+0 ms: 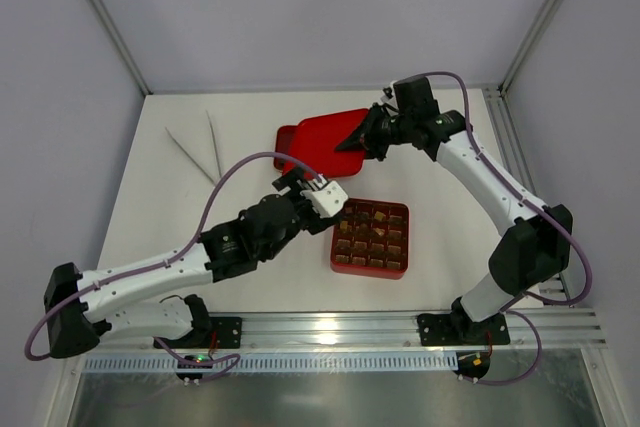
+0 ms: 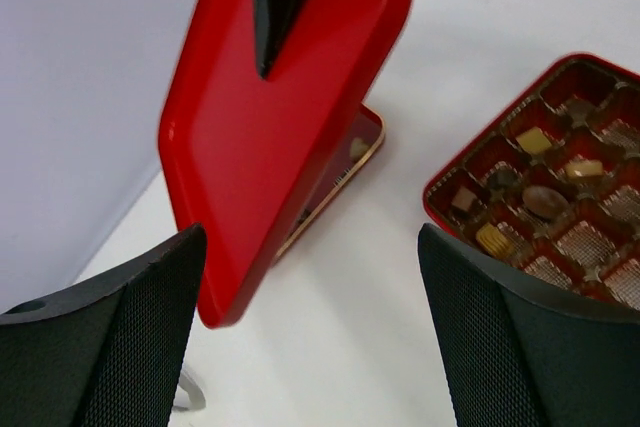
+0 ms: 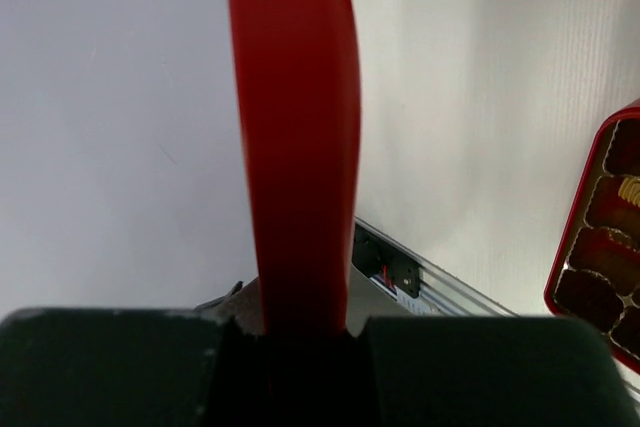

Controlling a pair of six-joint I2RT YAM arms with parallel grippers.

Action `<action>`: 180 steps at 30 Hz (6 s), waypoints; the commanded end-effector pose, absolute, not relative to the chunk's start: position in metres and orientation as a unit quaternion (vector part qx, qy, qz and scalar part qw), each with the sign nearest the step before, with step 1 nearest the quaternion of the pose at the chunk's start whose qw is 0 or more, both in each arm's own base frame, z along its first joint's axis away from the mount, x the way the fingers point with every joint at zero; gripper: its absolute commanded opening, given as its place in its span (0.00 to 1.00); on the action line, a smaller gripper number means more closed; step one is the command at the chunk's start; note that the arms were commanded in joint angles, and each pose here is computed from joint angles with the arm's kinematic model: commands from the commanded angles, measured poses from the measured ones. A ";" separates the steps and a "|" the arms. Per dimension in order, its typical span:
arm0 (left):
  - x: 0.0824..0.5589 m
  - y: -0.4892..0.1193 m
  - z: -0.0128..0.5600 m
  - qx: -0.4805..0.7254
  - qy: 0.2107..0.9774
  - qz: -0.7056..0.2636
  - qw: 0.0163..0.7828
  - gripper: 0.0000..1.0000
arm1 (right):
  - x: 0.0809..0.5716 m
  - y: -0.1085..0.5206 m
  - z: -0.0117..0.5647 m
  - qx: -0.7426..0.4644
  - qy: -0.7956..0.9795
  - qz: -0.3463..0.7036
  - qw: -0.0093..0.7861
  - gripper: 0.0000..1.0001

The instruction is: Pack the chocolate

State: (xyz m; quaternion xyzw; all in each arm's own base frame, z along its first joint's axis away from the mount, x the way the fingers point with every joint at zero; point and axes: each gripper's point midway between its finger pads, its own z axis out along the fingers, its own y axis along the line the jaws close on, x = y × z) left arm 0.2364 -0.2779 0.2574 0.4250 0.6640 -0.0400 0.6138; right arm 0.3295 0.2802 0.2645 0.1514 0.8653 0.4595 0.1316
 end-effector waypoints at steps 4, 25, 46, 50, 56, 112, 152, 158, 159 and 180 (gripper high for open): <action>0.264 -0.286 0.317 0.379 0.574 0.022 0.726 0.81 | 0.320 0.276 0.296 0.173 0.853 0.474 0.132 0.04; 0.283 -0.313 0.316 0.422 0.498 0.106 0.750 0.31 | 0.305 0.273 0.296 0.175 0.853 0.477 0.119 0.04; 0.273 -0.337 0.332 0.423 0.554 -0.021 0.717 0.00 | 0.341 0.212 0.332 0.174 0.836 0.420 0.306 1.00; 0.286 -0.324 0.333 0.353 0.626 -0.098 0.688 0.00 | 0.344 0.182 0.348 0.194 0.818 0.405 0.359 1.00; 0.297 -0.319 0.348 0.236 0.707 -0.292 0.600 0.00 | 0.332 0.146 0.344 0.197 0.815 0.351 0.416 1.00; 0.254 -0.391 0.150 -0.035 0.730 -0.673 0.109 0.01 | 0.262 0.112 0.118 0.152 0.880 0.246 0.377 1.00; 0.281 -0.336 0.115 -0.066 0.749 -0.647 0.125 0.36 | 0.256 0.119 0.081 0.161 0.892 0.256 0.337 0.93; 0.281 -0.330 0.108 -0.071 0.753 -0.643 0.122 0.35 | 0.258 0.121 0.081 0.160 0.892 0.258 0.335 0.90; 0.281 -0.328 0.107 -0.072 0.754 -0.642 0.122 0.35 | 0.258 0.121 0.082 0.161 0.891 0.258 0.336 0.89; 0.281 -0.302 0.096 -0.081 0.775 -0.612 0.131 0.35 | 0.257 0.125 0.082 0.158 0.896 0.253 0.329 0.76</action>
